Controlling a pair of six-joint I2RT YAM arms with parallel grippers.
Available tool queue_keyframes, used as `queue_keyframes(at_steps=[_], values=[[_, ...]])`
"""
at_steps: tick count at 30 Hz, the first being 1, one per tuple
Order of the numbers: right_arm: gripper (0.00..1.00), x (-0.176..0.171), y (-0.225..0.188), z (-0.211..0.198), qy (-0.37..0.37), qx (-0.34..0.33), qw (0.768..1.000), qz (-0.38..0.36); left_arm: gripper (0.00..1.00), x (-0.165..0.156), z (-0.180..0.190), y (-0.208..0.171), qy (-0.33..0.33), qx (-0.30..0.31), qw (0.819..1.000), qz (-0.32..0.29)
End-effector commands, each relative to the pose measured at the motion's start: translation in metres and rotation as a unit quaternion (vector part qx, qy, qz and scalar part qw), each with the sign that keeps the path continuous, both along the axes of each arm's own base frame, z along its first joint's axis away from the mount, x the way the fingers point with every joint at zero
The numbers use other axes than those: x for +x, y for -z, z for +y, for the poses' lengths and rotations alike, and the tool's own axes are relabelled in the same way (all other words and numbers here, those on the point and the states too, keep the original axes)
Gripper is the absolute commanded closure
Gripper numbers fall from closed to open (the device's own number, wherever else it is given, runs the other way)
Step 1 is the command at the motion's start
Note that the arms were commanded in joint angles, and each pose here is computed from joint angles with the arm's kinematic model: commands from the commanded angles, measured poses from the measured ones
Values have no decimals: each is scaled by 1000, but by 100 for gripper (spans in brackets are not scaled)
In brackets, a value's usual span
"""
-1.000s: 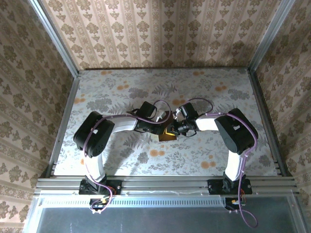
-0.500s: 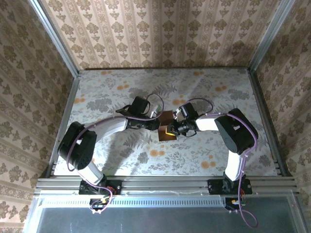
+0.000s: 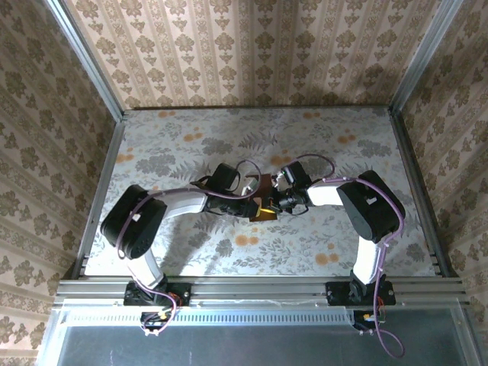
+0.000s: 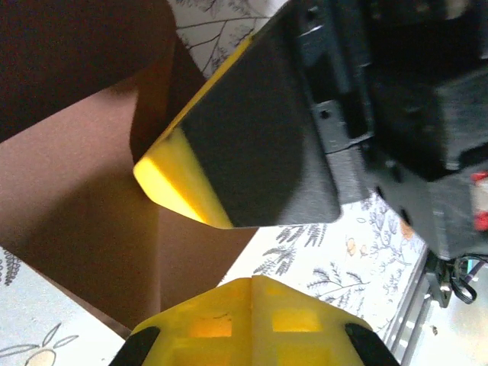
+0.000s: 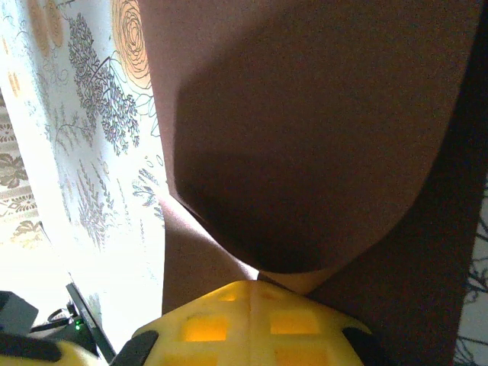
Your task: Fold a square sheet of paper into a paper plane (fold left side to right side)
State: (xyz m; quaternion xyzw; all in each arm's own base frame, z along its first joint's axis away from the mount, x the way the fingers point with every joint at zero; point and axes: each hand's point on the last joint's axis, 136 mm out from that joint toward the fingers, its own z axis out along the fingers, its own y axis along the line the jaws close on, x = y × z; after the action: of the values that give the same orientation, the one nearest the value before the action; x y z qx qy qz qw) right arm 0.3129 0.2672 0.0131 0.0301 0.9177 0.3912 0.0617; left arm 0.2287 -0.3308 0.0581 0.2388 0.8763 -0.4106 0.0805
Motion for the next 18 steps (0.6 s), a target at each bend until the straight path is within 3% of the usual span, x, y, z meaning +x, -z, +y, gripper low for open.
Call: queue_keyframes(at_steps=[1, 18], values=[[100, -26, 37, -22, 16, -64, 996, 59, 100, 0, -6, 2, 9, -8, 1000, 10], [100, -27, 39, -24, 12, -73, 995, 62, 100, -3, 6, 34, 2, 34, 999, 26]])
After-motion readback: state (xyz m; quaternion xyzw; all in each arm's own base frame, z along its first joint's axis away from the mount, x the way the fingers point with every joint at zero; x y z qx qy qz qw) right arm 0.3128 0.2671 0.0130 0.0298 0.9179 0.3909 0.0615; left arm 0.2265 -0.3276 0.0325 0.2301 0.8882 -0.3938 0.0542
